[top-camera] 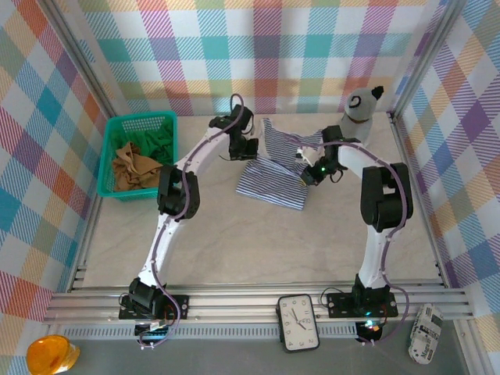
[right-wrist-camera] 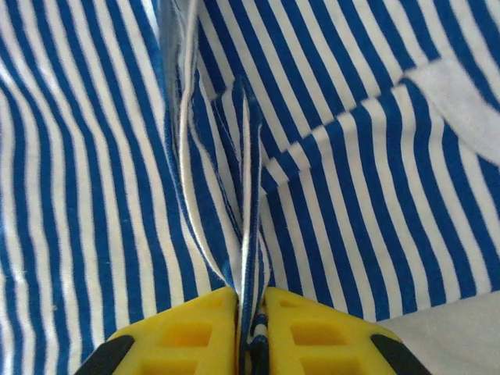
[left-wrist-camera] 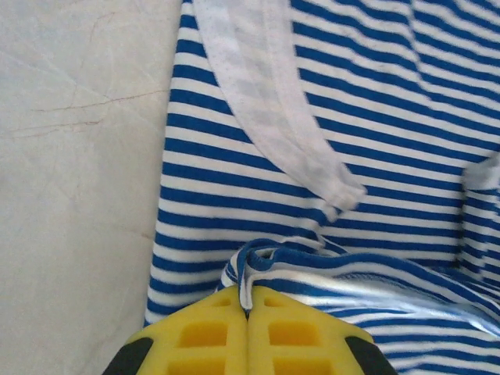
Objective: Fold and stack the tank tops
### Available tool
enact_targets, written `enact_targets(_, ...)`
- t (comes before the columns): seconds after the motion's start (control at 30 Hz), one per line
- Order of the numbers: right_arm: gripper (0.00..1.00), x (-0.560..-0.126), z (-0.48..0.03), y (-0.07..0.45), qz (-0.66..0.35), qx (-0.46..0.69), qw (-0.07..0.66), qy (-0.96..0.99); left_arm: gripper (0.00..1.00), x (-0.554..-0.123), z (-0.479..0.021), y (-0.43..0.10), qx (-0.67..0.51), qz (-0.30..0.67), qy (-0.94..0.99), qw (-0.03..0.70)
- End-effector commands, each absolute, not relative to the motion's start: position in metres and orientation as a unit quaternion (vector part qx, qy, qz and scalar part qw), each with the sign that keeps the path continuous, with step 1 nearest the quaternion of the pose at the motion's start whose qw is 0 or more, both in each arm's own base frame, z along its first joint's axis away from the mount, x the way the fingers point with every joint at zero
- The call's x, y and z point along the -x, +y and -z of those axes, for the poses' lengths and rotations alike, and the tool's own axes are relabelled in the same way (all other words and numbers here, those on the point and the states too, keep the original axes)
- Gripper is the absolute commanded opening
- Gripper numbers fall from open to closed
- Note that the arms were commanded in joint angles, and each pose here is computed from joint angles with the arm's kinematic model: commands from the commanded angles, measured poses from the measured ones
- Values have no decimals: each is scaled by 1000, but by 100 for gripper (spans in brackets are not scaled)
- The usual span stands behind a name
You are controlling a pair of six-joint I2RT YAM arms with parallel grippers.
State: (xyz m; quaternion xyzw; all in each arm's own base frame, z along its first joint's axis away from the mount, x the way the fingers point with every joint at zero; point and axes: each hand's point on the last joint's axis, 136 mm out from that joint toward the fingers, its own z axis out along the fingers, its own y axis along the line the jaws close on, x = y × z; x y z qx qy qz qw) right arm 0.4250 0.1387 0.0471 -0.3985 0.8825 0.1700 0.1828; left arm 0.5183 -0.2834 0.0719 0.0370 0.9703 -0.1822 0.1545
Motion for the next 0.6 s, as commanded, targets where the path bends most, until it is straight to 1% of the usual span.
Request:
enact_targets(0.0,19,-445,-60,137,-165,387,214,882,5,-545,-74,-280,-22,188,962,195)
enact_targets(0.2,21,-461,-64,131,-156,361,242,887,5,-563,-79,-278,-15,179,956,232)
enact_targets(0.3,22,-472,-60,125,-134,347,255,892,5,-567,-77,-279,-11,178,955,238)
enact_targets(0.4,32,-485,-54,115,-102,327,257,904,8,-569,-71,-281,-10,181,954,238)
enact_targets(0.5,37,-501,-56,103,-62,304,273,911,11,-572,-71,-278,-5,172,955,243)
enact_targets(0.57,40,-509,-62,96,-37,293,286,912,18,-576,-77,-275,-4,167,953,254)
